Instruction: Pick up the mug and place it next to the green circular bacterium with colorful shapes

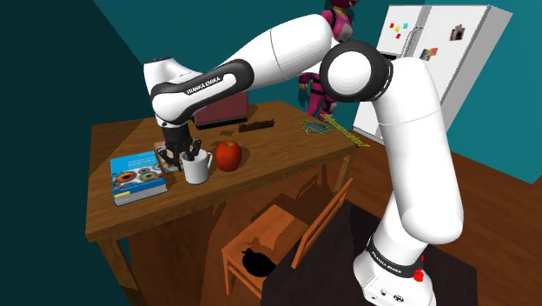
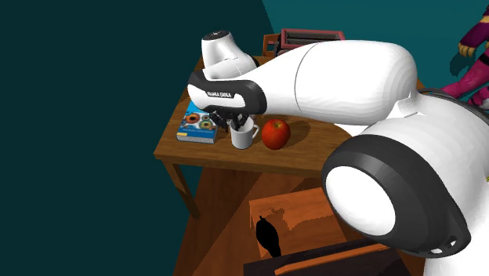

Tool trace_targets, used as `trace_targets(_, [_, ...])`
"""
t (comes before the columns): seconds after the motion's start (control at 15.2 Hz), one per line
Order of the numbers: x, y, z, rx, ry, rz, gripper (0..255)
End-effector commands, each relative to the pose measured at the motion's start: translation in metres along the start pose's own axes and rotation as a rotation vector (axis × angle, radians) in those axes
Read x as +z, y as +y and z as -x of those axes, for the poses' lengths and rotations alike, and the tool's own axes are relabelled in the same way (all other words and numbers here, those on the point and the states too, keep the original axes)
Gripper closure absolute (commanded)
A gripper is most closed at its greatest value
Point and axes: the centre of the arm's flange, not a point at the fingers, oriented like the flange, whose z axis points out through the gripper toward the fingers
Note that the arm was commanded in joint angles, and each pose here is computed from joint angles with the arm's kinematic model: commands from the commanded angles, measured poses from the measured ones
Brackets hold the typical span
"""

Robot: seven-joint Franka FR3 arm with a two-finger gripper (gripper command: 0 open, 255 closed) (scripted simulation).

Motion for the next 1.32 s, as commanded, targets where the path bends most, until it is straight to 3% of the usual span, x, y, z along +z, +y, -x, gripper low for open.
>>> trace_targets(0.0, [0.0, 0.0, 0.0, 0.0, 0.0, 0.0, 255])
trace_targets(0.46, [0.0, 0.0, 0.0, 0.0, 0.0, 0.0, 255])
trace_targets(1.25, [-0.063, 0.004, 0.001, 0.0, 0.0, 0.0, 255])
